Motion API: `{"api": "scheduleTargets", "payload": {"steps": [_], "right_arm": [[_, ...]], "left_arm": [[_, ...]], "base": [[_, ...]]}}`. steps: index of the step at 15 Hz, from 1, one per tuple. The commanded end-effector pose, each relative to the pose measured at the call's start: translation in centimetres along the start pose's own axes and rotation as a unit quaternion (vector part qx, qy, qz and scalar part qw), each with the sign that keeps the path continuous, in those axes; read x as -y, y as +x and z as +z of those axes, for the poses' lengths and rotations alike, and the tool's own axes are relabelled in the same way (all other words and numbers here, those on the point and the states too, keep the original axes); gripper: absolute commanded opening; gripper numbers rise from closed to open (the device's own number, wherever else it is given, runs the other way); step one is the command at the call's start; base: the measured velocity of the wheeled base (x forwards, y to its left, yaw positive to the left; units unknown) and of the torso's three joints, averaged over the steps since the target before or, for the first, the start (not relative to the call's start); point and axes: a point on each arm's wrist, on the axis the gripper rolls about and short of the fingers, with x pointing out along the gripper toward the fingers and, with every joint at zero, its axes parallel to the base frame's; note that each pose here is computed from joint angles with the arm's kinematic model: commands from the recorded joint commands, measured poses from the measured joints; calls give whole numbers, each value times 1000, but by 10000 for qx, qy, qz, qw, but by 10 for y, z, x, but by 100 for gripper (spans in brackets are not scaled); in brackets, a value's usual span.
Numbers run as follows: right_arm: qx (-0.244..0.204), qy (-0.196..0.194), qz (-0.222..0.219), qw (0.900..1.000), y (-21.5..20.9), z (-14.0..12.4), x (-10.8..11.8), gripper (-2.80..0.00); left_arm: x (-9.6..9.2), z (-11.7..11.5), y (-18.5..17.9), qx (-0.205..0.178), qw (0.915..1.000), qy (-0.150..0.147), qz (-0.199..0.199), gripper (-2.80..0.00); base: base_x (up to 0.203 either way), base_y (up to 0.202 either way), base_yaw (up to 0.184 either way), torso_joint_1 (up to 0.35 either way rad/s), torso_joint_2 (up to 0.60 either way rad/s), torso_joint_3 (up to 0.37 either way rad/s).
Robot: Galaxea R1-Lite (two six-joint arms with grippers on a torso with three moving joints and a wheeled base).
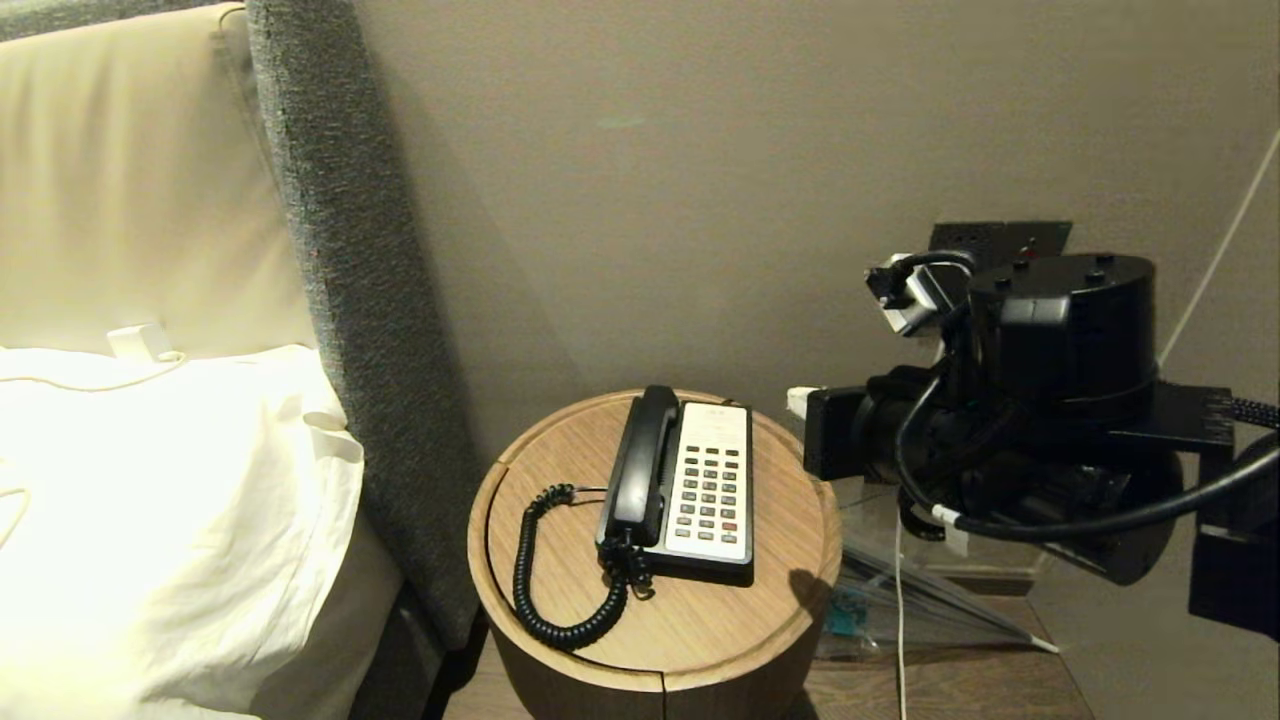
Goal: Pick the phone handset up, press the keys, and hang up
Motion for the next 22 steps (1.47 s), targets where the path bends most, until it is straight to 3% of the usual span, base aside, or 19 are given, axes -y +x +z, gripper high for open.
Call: {"api": "scheduleTargets", "payload": {"steps": [1,6,9,12,13,17,20,22], "right_arm": [[28,27,-4,10000,-13,0,5,-280],[201,112,-53,9997,-50,-3,20,-280],[608,345,-313,9971,-96,-7,52,-280],[1427,814,-1260,9783,-160,-19,106,-280],[1673,896,-1416,9716,-186,-30,115,-280],[2105,926,-1816,9561,-248,-95,112,-280],[1620,114,-1653,9728,-244,-137,110,-280],[1445,-157,-1143,9828,-242,-143,110,-280]], "left_arm": [[0,-11,2,-180,9998,-26,0,-280],[0,-11,2,-180,9998,-26,0,-280],[0,-11,2,-180,9998,-26,0,-280],[0,-11,2,-180,9998,-26,0,-280],[0,-11,2,-180,9998,-26,0,-280],[0,-11,2,-180,9998,-26,0,-280],[0,-11,2,-180,9998,-26,0,-280],[0,-11,2,-180,9998,-26,0,-280]], "base": [[0,0,0,0,0,0],[0,0,0,0,0,0],[0,0,0,0,0,0],[0,0,0,0,0,0],[0,0,0,0,0,0],[0,0,0,0,0,0],[0,0,0,0,0,0],[0,0,0,0,0,0]]}}
